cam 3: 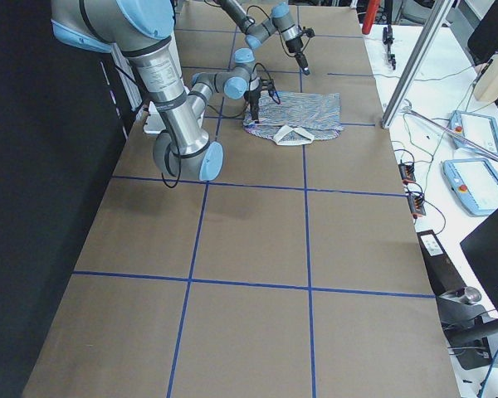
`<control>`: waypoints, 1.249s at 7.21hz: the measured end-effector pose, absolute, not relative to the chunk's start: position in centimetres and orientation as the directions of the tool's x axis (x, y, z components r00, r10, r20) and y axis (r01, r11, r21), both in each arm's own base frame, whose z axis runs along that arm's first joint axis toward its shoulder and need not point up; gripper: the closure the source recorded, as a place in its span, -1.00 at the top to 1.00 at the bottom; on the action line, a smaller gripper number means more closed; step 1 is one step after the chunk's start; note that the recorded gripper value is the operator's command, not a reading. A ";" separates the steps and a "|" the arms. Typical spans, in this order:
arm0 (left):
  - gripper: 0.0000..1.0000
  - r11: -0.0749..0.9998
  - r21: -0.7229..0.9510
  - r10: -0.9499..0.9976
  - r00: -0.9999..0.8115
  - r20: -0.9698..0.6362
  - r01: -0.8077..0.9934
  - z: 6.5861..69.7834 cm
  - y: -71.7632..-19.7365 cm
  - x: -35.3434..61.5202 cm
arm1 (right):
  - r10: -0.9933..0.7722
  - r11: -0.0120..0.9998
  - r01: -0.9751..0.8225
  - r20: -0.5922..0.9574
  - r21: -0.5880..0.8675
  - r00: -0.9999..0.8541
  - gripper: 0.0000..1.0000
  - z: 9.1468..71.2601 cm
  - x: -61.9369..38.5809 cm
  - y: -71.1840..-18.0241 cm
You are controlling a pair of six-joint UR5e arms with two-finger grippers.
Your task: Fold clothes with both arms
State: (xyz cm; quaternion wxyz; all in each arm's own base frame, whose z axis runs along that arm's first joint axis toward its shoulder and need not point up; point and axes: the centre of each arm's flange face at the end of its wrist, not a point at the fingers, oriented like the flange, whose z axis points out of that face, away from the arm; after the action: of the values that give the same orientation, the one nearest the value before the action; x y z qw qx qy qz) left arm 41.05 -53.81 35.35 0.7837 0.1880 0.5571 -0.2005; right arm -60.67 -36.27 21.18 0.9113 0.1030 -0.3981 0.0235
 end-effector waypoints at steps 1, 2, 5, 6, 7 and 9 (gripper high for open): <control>0.01 0.849 0.071 -0.107 0.301 -0.948 0.524 35.6 -53.7 41.0 | -0.045 0.977 -0.123 0.739 0.171 0.672 0.04 21.3 -61.0 -36.3; 0.01 0.849 0.071 -0.108 0.302 -0.947 0.524 35.7 -53.7 41.0 | -0.050 0.977 -0.120 0.741 0.174 0.670 -0.12 21.5 -61.1 -36.4; 0.01 0.849 0.070 -0.108 0.303 -0.947 0.523 35.8 -53.7 41.0 | -0.052 0.978 -0.115 0.740 0.174 0.671 -1.00 22.0 -61.1 -36.4; 0.02 0.849 0.070 -0.109 0.302 -0.947 0.523 35.8 -53.6 41.0 | -0.052 0.980 -0.110 0.739 0.169 0.672 -1.00 22.3 -61.0 -36.3; 0.02 0.849 0.068 -0.109 0.300 -0.948 0.524 35.8 -53.6 41.0 | -0.052 0.982 -0.099 0.739 0.160 0.672 -1.00 22.7 -60.8 -36.3; 0.02 0.847 0.057 -0.117 0.289 -0.950 0.529 35.4 -53.6 41.0 | -0.060 0.988 -0.068 0.744 0.140 0.666 -1.00 23.5 -59.6 -36.8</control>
State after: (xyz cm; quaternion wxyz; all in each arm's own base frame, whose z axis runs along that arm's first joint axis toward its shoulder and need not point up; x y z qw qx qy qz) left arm 40.95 -53.57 35.43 0.7815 0.1842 0.5591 -0.2067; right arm -59.59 -36.84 23.52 0.9094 0.0778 -0.4087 0.0022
